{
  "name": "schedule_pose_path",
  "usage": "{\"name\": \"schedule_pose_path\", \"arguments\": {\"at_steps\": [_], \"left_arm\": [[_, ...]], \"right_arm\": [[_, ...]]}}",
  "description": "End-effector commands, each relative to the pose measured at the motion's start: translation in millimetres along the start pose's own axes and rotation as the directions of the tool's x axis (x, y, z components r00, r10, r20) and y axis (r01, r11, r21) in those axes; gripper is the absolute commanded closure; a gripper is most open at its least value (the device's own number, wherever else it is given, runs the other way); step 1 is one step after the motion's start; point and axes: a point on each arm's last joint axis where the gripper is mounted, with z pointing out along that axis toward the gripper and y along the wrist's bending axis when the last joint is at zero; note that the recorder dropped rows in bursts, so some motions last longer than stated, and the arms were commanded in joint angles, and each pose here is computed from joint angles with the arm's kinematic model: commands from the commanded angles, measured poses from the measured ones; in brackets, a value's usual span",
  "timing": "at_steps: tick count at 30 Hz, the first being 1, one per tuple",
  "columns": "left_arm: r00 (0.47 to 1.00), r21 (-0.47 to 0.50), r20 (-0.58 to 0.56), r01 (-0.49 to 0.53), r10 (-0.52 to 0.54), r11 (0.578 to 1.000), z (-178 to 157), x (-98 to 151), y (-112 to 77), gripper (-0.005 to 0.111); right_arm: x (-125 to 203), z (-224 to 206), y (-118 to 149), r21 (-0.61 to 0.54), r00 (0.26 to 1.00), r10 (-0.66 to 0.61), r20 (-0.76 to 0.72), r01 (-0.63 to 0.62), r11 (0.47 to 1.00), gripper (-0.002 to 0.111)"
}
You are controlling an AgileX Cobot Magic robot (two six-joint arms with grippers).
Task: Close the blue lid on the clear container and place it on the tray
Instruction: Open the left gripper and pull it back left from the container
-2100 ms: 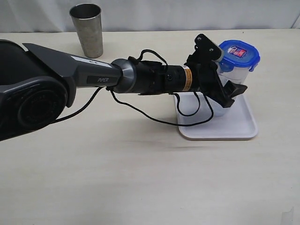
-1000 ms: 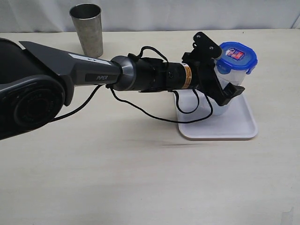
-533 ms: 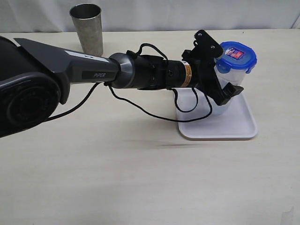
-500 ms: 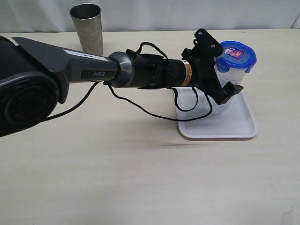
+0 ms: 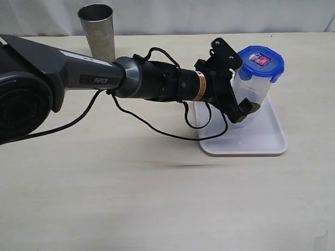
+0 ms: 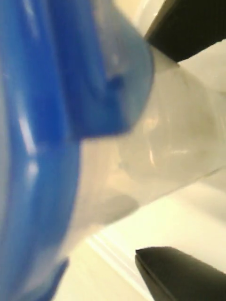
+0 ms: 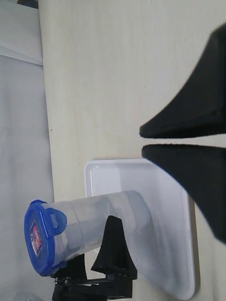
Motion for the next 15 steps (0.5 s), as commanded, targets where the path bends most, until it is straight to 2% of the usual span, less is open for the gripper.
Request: {"name": "schedule_pose_path", "arguments": {"at_steps": [1,10,15], "left_arm": [[1.000,-0.019,0.007,0.023,-0.022,1.000,-5.8,-4.1,7.3,0.002],[1.000,-0.039,-0.019,0.023,-0.024,0.999,-6.1,-1.5,9.6,0.002],[0.997,-0.102,-0.063,0.042,-0.049,0.994,-6.7,2.9,15.1,0.002]], "right_arm": [[0.0,-0.2,-0.2,0.004,1.000,-0.007,0.007,0.007,1.000,0.104],[0.0,-0.2,-0.2,0.004,1.000,-0.007,0.007,0.007,1.000,0.104],[0.0,-0.2,-0.2,0.004,1.000,-0.007,0.007,0.007,1.000,0.104]]}}
